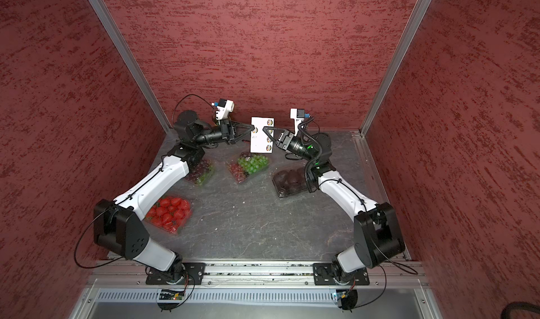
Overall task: Label fruit boxes
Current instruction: Adjust the label sticker.
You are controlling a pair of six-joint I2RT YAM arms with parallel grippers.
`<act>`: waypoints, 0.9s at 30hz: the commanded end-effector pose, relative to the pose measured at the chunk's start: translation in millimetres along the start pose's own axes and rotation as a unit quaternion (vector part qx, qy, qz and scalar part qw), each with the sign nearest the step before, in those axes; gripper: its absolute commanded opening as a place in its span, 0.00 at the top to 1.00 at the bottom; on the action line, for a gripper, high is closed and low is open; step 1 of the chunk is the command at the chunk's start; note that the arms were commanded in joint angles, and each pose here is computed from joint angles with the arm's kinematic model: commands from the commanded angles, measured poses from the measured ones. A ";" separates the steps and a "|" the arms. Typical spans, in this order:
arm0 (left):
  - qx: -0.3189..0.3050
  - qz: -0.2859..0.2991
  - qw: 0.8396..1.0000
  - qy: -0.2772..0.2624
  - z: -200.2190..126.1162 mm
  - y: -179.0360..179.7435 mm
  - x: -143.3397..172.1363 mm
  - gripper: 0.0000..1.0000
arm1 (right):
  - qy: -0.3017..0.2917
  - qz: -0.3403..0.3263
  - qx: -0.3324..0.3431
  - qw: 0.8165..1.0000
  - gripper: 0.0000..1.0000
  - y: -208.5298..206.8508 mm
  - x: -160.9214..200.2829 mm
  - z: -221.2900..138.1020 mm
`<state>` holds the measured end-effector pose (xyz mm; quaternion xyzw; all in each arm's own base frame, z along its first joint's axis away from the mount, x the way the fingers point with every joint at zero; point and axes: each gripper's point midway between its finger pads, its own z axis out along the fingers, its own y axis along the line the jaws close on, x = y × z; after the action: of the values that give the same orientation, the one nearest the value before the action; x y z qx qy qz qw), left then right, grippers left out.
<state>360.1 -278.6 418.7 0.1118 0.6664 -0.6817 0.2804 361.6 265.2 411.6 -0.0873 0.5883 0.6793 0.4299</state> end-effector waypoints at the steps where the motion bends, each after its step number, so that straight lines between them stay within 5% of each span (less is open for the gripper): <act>1: 0.010 0.014 1.000 -0.016 -2.3 -7.9 -10.9 1.00 | 0.008 -0.015 -0.027 0.999 0.78 21.4 1.6 -3.1; 15: 0.031 0.014 0.999 0.020 9.4 -14.0 2.7 1.00 | 0.022 -0.019 -0.040 0.999 0.80 25.4 4.2 6.6; 21: 0.035 0.012 0.999 0.027 11.8 -14.4 5.9 1.00 | 0.026 -0.018 -0.041 0.999 0.95 25.9 7.1 7.2; 27: 0.038 0.012 0.999 0.033 14.2 -14.2 8.0 1.00 | 0.029 -0.019 -0.045 0.998 1.00 27.7 9.3 7.4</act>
<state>353.7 -289.7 419.5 0.1328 0.6571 -0.6945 0.2612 349.7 275.3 410.4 -0.1114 0.5888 0.6869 0.4112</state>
